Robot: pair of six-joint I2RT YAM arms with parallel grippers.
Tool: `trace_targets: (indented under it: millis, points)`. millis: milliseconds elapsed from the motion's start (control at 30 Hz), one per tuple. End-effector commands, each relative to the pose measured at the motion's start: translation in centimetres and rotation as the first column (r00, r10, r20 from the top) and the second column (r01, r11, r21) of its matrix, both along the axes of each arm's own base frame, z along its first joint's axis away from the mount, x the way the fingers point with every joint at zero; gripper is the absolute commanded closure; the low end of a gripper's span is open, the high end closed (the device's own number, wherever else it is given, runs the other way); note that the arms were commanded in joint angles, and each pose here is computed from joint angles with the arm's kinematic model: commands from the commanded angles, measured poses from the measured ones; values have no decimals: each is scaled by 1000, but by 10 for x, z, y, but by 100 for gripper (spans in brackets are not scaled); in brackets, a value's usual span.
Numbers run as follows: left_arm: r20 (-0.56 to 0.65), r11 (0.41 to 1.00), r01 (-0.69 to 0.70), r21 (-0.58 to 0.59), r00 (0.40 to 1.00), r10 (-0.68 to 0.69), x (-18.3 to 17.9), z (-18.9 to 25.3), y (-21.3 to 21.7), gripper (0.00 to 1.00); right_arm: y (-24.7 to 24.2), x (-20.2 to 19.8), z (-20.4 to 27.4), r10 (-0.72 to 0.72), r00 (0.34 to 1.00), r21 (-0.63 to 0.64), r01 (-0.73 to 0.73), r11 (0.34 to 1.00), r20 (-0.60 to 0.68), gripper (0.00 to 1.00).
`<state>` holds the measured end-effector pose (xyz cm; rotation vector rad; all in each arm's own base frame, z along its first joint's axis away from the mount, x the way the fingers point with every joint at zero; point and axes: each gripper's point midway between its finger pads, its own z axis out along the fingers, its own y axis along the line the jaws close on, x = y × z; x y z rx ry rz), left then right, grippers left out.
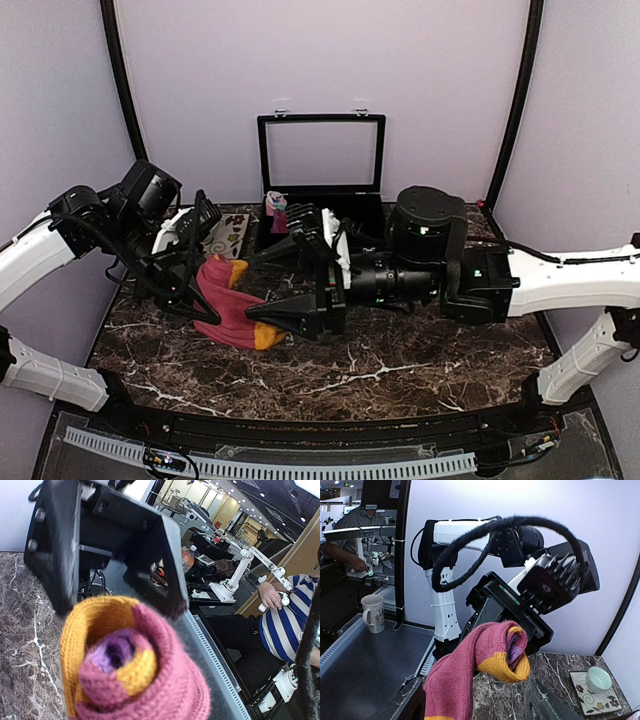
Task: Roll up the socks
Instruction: Roll the sock.
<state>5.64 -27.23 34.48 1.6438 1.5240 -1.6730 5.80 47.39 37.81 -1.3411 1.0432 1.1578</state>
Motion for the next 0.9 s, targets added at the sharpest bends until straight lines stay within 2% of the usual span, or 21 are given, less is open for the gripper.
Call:
trace_targets:
  millis: [0,267,367,500,633,867]
  points:
    - [-38,1000,8,5,999,-7,1,-6,-1,100,-23,-11,13,89,995,-38,-87,995,36,33]
    - [-87,1000,23,21,996,-21,2,-13,-4,100,-30,-8,19,145,986,-18,-144,989,85,34]
    - [-106,999,25,21,994,-22,4,-12,-6,100,-19,-7,21,163,984,4,-163,987,77,31]
    - [-93,999,16,27,996,-14,8,-14,-9,100,3,11,13,94,994,-1,-94,996,47,29]
    - [-102,999,26,25,995,-23,6,-16,-8,100,13,25,4,28,997,-8,-27,1000,69,29]
    - [-113,999,40,10,993,-38,2,-12,-5,100,25,30,0,35,994,-29,-32,999,108,32]
